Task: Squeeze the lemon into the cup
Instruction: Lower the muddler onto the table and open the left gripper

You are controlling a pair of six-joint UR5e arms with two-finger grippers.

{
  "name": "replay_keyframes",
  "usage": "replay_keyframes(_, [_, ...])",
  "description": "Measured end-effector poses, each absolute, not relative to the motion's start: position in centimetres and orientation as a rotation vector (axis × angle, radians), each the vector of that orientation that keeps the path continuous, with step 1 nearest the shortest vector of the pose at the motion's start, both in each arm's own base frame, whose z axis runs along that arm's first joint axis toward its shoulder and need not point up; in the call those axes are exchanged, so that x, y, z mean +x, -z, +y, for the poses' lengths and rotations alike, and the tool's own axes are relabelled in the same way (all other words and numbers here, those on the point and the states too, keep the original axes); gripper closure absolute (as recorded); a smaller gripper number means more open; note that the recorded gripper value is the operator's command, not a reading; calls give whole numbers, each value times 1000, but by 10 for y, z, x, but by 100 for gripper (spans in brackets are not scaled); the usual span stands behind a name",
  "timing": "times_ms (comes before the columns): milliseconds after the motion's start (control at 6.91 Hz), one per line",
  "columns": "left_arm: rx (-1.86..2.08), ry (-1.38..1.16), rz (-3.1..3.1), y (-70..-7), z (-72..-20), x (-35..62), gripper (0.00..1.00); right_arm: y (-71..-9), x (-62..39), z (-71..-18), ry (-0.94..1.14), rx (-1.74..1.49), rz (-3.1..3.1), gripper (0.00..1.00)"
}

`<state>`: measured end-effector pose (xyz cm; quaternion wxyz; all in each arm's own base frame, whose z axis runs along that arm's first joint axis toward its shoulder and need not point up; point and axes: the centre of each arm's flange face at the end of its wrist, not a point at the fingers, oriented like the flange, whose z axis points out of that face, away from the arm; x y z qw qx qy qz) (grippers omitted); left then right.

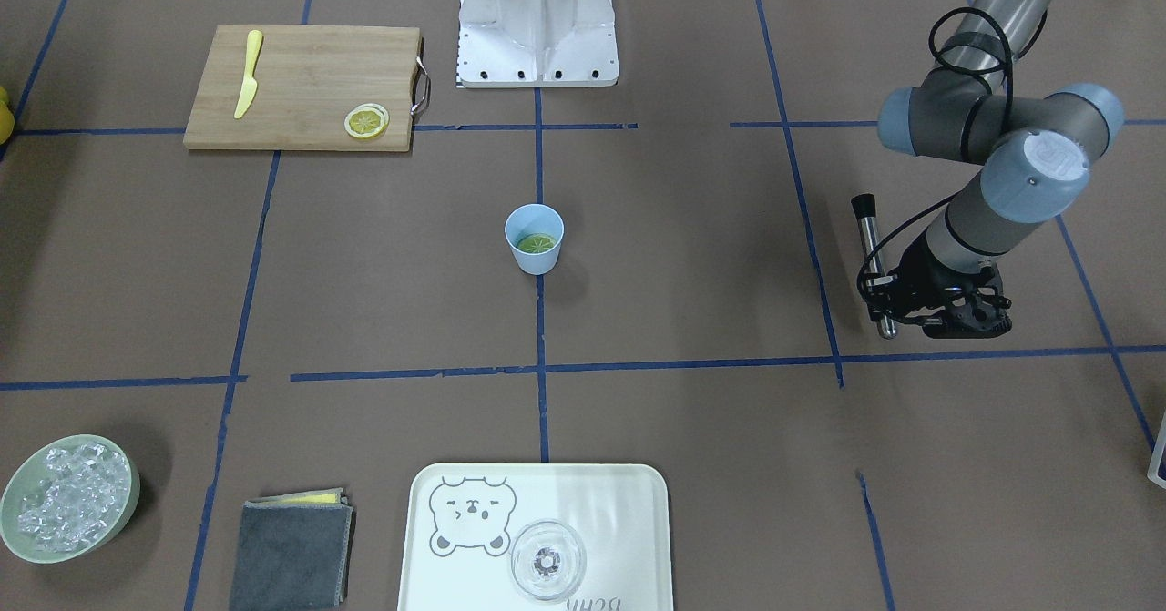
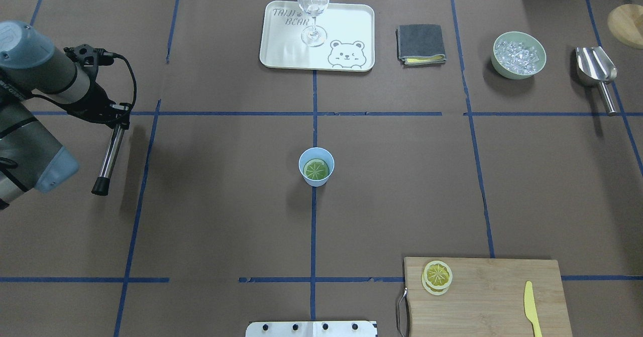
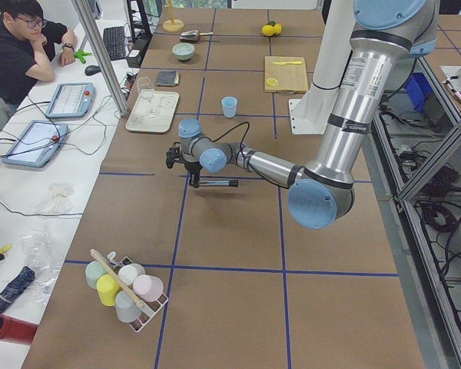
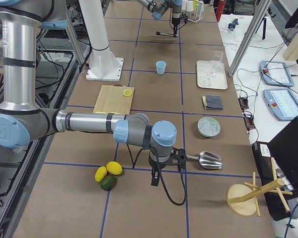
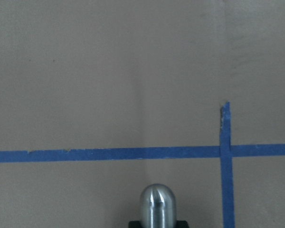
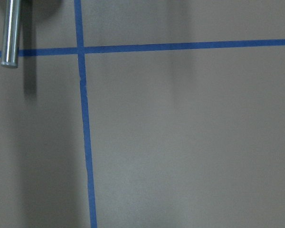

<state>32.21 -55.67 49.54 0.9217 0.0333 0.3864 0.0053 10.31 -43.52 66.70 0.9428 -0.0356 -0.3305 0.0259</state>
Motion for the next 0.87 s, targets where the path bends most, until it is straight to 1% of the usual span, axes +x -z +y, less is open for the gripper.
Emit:
replay_keyframes(579, [75,-28,796,-505,-555,329,100,-668,103,-434,-53,-74,-675,0])
replay_keyframes(868, [73,-37,794,-506,-553,333,95,-666,103,-435,-53,-71,-674,0])
